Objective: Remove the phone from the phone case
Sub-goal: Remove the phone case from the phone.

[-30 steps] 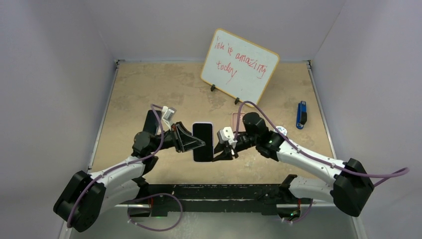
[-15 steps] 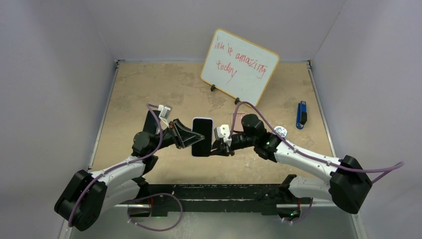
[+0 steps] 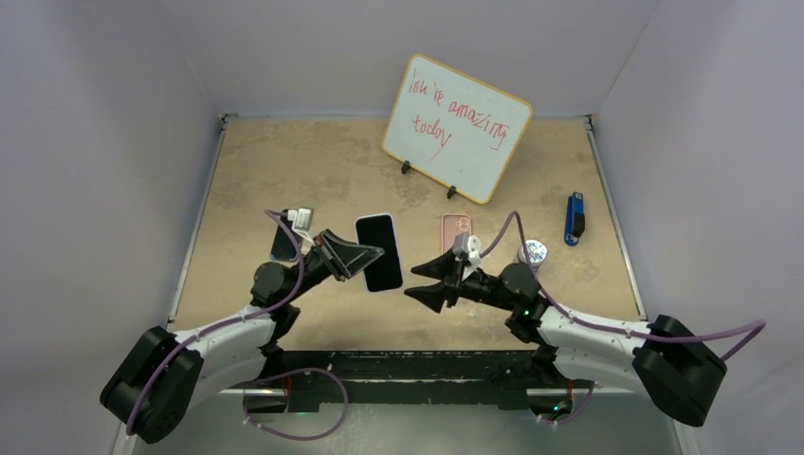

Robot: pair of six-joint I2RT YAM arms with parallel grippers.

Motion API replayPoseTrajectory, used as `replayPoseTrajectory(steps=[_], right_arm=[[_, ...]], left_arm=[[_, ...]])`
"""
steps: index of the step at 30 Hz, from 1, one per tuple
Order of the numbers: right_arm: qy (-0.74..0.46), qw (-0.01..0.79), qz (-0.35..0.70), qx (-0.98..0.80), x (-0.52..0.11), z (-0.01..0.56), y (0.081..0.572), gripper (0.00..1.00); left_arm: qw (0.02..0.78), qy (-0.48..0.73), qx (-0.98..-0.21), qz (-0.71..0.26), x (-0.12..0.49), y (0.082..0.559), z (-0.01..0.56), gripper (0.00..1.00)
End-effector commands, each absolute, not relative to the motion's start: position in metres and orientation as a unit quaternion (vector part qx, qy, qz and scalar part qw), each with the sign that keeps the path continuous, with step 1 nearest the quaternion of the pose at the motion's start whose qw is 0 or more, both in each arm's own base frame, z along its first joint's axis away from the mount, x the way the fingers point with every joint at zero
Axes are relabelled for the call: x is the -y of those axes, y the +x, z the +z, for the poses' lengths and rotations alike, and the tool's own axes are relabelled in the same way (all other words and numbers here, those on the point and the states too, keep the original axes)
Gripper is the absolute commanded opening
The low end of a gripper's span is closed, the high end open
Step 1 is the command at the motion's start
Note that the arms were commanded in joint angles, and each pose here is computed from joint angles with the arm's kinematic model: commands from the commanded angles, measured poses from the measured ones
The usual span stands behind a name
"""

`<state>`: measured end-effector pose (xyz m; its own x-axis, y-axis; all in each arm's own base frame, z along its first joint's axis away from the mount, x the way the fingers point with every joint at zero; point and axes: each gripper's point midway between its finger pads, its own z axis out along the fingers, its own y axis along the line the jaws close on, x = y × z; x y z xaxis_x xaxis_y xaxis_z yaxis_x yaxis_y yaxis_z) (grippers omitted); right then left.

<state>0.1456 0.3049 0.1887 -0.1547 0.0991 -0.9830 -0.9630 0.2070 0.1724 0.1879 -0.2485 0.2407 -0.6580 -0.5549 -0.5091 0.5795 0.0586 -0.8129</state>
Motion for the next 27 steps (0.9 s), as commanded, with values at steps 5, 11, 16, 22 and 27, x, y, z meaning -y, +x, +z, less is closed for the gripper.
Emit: replayPoseTrajectory(steps=[5,11,16,22,27], right_arm=[[-0.183,0.542,0.591,-0.569,-0.310,0.220,0.150,0.64],[-0.139,0.547,0.621,-0.543,-0.331,0.233,0.143,0.66],[-0.099,0.565,0.644,-0.506,-0.342,0.251,0.148,0.66],[-0.098,0.576,0.650,-0.486,-0.361,0.264,0.154,0.66],[-0.097,0.598,0.647,-0.464,-0.357,0.282,0.155,0.66]], left_arm=[[0.495,-0.078,-0.507,-0.701,0.218,0.208,0.288,0.00],[0.498,-0.123,-0.495,-0.701,0.208,0.215,0.287,0.00],[0.493,-0.143,-0.491,-0.704,0.206,0.216,0.285,0.00],[0.489,-0.156,-0.487,-0.706,0.203,0.215,0.283,0.00],[0.482,-0.177,-0.491,-0.704,0.199,0.216,0.274,0.00]])
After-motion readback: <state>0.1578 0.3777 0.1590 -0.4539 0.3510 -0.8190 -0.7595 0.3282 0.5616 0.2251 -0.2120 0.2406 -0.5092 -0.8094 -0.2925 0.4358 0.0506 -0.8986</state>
